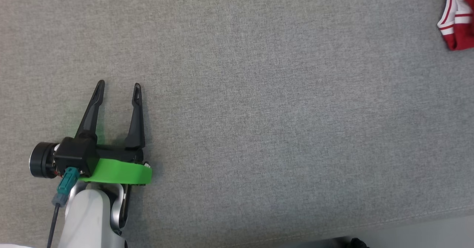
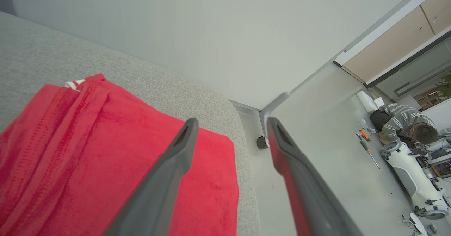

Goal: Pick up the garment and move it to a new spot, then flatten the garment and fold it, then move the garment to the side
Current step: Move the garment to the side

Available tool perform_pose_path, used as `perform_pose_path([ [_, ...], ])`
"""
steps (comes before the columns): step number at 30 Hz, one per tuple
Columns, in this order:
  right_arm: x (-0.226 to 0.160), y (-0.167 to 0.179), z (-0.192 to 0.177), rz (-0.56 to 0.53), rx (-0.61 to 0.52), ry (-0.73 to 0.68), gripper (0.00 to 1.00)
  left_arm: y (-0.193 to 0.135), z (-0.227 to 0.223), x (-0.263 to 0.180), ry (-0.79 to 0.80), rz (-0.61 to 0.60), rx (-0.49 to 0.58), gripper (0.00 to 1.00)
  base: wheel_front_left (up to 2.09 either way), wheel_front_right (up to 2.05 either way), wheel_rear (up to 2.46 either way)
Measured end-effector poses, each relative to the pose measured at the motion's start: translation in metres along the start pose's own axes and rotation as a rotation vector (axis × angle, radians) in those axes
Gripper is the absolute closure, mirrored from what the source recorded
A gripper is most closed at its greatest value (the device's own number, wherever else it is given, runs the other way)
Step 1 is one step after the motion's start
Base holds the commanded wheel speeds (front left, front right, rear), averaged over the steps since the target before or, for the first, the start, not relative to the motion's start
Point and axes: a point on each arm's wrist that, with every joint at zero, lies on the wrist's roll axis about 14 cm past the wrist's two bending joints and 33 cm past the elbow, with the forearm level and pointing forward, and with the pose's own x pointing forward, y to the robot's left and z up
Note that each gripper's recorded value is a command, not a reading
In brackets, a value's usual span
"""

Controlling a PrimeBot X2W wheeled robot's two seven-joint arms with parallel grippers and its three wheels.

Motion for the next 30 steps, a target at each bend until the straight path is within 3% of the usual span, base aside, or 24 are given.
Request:
perform_pose_path([
  [8, -0.012, 0.018, 0.054, 0.044, 0.052, -0.166, 0.00, 0.008, 0.013, -0.019, -0.011, 0.045, -0.014, 0.00, 0.00, 0.00, 0.00],
  [16, -0.059, 0.056, 0.109, 0.105, 0.185, -0.384, 0.00, 0.018, 0.033, -0.050, -0.042, 0.107, -0.015, 0.00, 0.00, 0.00, 0.00],
  [30, -0.152, 0.125, 0.103, 0.176, 0.399, -0.457, 0.00, 0.016, 0.070, -0.088, -0.130, 0.131, -0.001, 0.00, 0.00, 0.00, 0.00],
])
